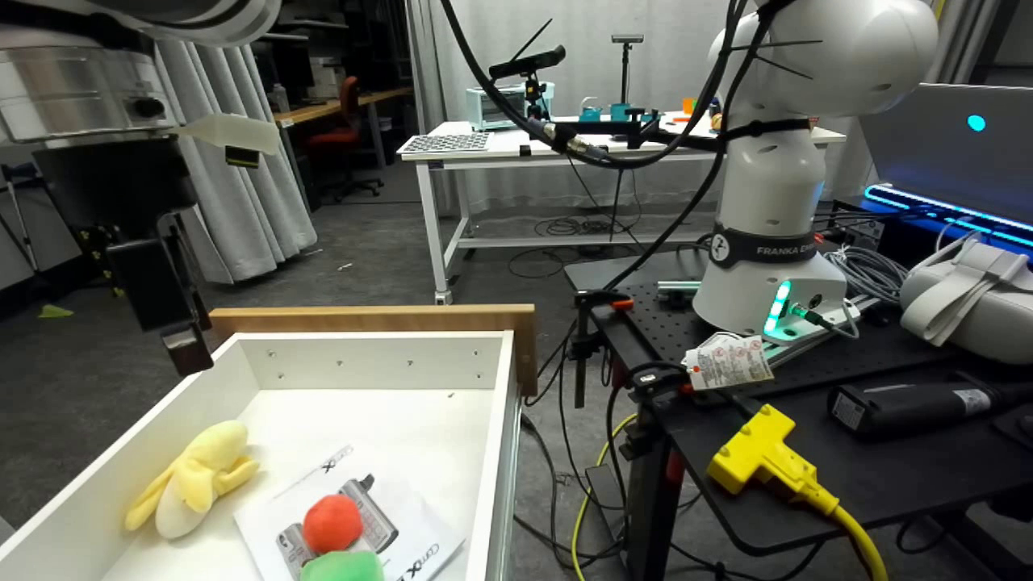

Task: Open the drawer

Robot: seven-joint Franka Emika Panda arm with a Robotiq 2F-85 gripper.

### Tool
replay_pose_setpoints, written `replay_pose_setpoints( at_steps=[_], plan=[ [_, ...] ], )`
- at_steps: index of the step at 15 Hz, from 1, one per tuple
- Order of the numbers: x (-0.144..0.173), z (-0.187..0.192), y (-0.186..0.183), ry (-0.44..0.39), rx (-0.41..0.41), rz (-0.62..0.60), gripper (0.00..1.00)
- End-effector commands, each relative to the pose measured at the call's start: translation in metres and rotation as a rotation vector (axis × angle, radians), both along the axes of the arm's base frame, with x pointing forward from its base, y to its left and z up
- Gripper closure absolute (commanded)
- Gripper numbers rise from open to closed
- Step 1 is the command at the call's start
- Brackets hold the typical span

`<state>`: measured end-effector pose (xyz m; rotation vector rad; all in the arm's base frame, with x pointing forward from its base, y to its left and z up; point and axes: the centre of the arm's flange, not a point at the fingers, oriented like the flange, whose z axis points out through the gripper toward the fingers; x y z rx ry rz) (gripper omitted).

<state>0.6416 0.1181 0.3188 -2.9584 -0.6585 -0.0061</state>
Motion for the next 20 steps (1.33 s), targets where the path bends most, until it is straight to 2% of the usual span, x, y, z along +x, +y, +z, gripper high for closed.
replay_pose_setpoints(
  at_steps=[1,2,20],
  plan=[
    [-0.010,0.004,0.000,-0.027,0.033,0.012,0.00],
    [0.000,-0.001,0.001,-0.006,0.009,-0.002,0.00],
    [-0.001,-0.002,0.001,-0.005,0.013,-0.003,0.00]
  ],
)
